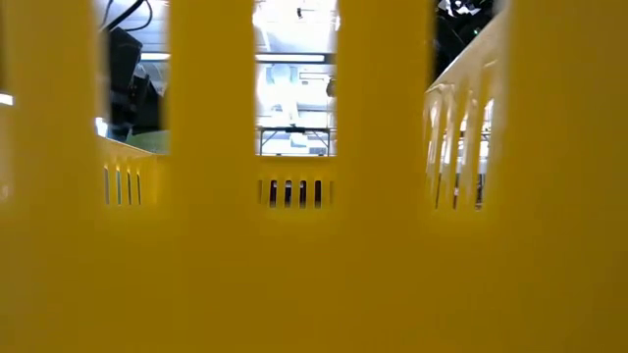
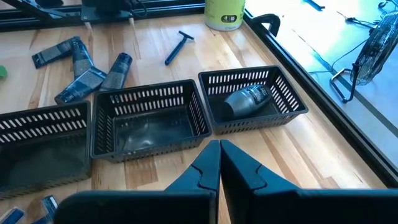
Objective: Pick & Place Travel size toiletries
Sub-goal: Adjust the top black bin
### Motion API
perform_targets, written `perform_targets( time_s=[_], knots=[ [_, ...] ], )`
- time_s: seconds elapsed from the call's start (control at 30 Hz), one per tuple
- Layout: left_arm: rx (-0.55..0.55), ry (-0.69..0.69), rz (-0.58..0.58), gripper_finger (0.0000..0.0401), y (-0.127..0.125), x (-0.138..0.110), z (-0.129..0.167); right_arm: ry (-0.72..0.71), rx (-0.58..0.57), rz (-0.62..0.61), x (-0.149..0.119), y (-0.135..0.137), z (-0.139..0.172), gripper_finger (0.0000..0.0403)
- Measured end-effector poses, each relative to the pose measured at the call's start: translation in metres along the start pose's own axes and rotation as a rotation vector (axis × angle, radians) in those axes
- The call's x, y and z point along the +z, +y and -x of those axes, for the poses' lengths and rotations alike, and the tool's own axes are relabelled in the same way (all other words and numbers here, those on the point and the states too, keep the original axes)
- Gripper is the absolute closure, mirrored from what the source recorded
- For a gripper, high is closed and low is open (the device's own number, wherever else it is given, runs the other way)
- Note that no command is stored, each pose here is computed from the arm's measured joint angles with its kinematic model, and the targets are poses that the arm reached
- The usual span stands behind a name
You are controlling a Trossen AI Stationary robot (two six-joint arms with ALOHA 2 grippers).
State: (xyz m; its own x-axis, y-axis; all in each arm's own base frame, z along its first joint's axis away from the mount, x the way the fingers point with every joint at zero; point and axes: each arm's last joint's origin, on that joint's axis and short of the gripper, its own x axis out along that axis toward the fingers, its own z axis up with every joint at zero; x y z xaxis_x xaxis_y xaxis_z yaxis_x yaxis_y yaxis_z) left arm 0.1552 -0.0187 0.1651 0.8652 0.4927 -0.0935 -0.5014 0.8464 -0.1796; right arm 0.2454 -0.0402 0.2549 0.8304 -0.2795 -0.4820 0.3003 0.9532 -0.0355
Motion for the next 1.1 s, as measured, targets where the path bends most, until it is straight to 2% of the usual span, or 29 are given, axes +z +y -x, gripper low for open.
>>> perform_targets(
  time_s=[0.13,0.27,0.5,0.7,0.87,1.1],
  knots=[
    [0.008,0.037,-0.024,0.0377,-0.005,-0.001,-0.010,0.000,0.000,0.000,0.000,0.000,0.000,0.0400],
    [0.026,0.085,0.013,0.0377,0.001,-0.001,-0.029,0.000,0.000,0.000,0.000,0.000,0.000,0.0400],
    [0.052,0.180,0.108,0.0377,0.030,-0.002,-0.055,0.000,0.000,0.000,0.000,0.000,0.000,0.0400],
    [0.072,0.205,0.167,0.0377,0.056,0.008,-0.073,0.000,0.000,0.011,0.000,0.000,0.000,0.0399],
    [0.031,0.231,0.201,0.0377,0.068,0.016,-0.088,0.003,0.000,0.019,0.000,0.000,-0.001,0.0399],
    [0.050,0.292,0.243,0.0377,0.085,0.018,-0.112,0.038,-0.001,0.025,-0.005,0.001,-0.010,0.0399]
  ],
)
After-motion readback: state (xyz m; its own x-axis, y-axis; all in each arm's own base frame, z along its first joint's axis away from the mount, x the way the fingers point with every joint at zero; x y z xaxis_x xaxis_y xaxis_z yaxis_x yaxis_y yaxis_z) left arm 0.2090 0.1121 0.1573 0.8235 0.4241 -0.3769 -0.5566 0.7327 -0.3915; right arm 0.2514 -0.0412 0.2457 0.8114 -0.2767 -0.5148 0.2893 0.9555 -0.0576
